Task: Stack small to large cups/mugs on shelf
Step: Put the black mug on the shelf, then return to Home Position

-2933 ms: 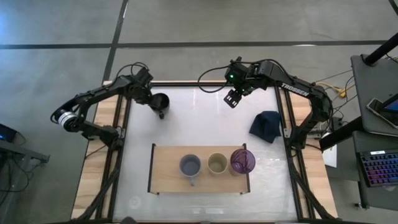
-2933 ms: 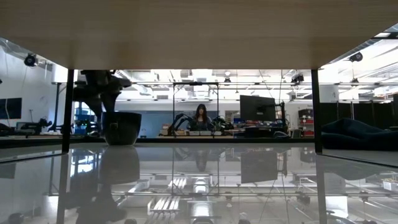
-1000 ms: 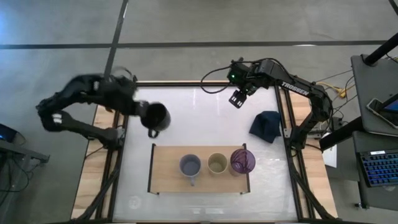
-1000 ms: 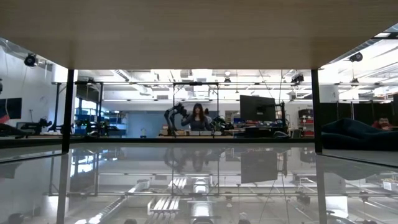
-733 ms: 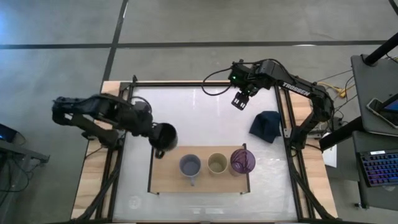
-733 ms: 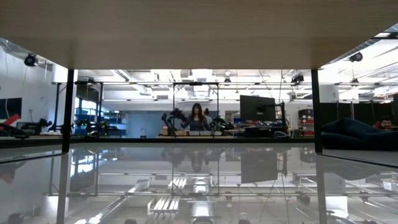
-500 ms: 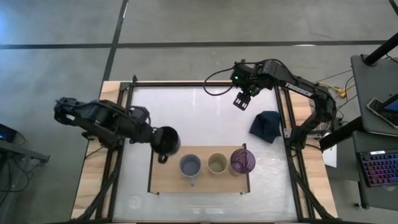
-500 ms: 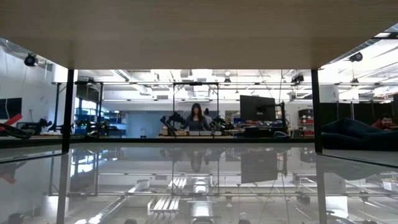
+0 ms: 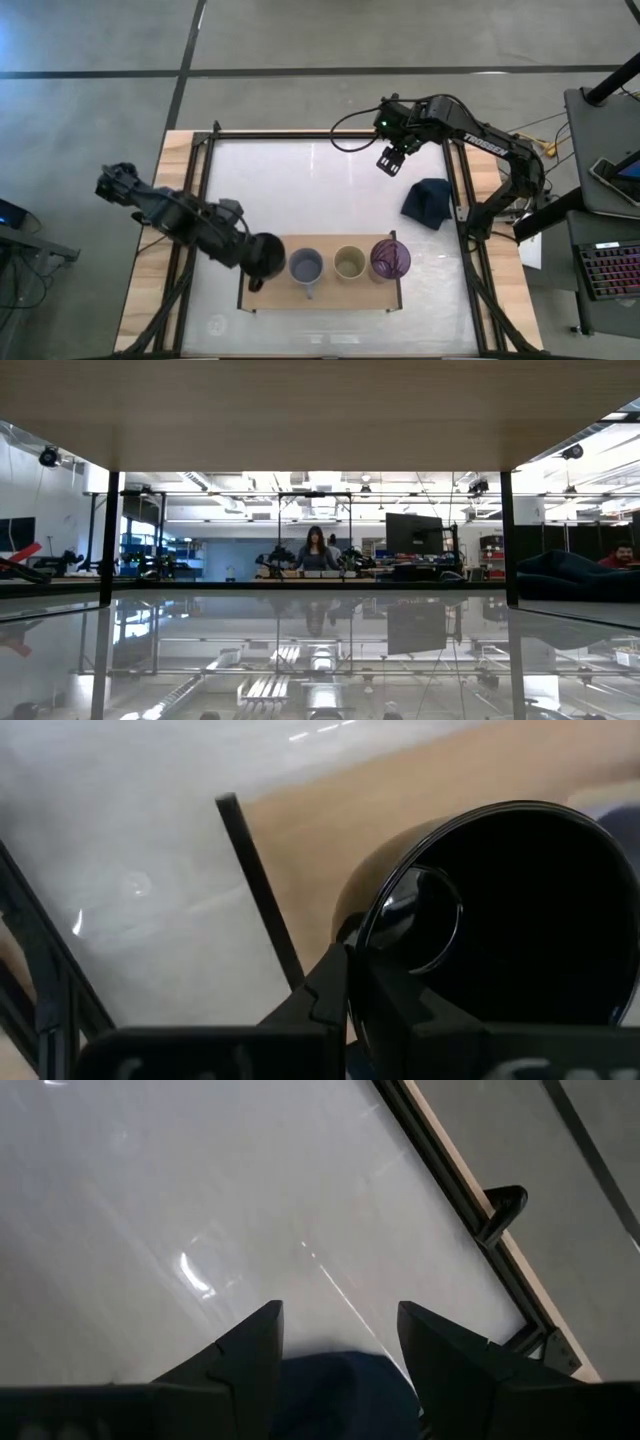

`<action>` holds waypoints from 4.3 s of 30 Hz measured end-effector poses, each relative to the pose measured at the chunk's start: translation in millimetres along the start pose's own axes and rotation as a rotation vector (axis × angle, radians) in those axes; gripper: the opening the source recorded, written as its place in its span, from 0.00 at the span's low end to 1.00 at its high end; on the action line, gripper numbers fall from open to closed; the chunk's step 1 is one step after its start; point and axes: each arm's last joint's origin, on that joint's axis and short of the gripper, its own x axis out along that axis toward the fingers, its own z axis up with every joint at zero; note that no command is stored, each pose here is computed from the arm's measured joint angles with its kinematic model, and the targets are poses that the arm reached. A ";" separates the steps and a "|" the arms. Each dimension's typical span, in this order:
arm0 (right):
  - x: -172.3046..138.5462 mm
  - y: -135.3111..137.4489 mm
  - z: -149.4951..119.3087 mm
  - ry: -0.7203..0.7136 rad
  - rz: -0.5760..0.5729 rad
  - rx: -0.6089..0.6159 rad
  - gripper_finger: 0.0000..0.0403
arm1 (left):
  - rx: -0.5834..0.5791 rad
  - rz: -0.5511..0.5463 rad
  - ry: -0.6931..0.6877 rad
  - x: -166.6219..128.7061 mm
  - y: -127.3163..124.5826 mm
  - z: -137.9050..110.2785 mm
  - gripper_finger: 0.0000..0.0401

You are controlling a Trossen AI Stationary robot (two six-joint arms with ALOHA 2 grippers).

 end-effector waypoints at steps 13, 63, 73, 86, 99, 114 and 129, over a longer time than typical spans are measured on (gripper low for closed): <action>0.1 0.1 0.1 -0.001 0.000 -0.023 0.48 | -0.010 0.060 0.014 22.2 -15.9 -14.5 0.00; -0.3 0.0 -0.3 0.000 0.000 -0.083 0.48 | -0.140 0.095 0.007 38.3 -14.7 -31.4 0.10; -0.3 0.0 -0.3 0.000 0.000 -0.087 0.48 | -0.140 0.055 0.022 26.9 -15.7 -31.3 0.11; -3.5 2.3 3.0 -0.059 0.085 -0.192 0.48 | 0.105 -0.196 -0.230 -24.7 -16.5 -13.4 0.11; -90.7 -6.0 -7.6 -0.466 0.264 -0.183 0.48 | 0.726 -0.433 -0.841 -95.2 -20.0 10.4 0.11; -207.2 17.9 -71.5 -0.871 0.836 -0.305 0.48 | 1.253 -1.021 -1.048 -124.7 -37.4 0.2 0.11; -158.1 79.5 -112.8 -0.875 0.804 -0.351 0.48 | 1.231 -1.230 -1.164 -39.8 60.2 30.6 0.11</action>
